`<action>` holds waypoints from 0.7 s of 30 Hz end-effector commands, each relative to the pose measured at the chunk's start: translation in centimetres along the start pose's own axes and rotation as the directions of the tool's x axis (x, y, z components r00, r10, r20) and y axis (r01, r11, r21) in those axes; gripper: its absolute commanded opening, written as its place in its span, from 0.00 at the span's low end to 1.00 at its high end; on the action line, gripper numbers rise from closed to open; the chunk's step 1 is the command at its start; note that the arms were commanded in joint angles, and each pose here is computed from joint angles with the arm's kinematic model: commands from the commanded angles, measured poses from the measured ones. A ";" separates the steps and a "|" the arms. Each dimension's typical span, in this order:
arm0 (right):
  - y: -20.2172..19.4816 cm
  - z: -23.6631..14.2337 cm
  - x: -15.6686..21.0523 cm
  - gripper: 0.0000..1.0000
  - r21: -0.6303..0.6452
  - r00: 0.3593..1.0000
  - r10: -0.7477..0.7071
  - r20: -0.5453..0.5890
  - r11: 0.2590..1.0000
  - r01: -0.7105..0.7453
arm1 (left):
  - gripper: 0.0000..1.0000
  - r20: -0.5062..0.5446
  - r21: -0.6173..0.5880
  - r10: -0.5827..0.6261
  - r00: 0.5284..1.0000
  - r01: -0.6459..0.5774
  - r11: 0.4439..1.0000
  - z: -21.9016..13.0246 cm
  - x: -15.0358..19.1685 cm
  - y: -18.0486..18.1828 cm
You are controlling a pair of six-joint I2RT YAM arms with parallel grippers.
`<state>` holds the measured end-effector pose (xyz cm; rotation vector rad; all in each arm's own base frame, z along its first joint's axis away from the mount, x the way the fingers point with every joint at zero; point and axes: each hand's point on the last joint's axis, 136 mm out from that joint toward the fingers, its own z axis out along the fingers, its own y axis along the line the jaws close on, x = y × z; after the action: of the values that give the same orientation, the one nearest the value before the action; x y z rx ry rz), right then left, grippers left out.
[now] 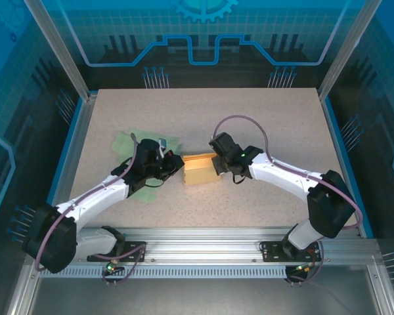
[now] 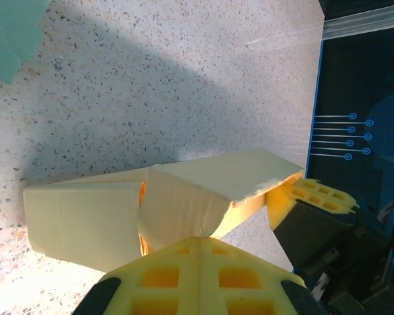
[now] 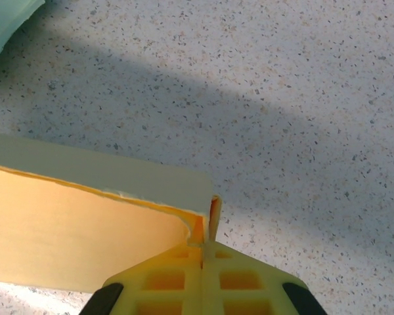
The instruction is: Fold the paper box
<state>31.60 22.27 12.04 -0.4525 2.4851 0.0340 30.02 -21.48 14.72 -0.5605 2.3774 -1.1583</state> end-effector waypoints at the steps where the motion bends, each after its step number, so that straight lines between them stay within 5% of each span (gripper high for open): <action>1: 0.1 -0.7 2.3 0.00 0.003 0.999 -0.015 -0.051 1.000 0.016 | 0.00 -0.054 0.061 0.068 0.996 -0.065 0.996 1.1 0.8 -2.0; 7: -1.4 -2.4 1.5 0.00 0.051 1.000 0.024 0.013 0.998 -0.025 | 0.00 -0.071 0.087 0.165 0.984 -0.158 0.983 3.0 0.7 -3.9; 21: -2.5 -3.1 1.4 0.00 0.059 0.994 0.098 0.051 0.993 -0.101 | 0.00 -0.142 0.098 0.168 0.975 -0.155 0.983 5.6 1.9 -5.0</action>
<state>29.42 17.45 12.82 -0.3100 2.4892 -0.1055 33.06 -26.58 13.83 -0.3591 2.4424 -1.1547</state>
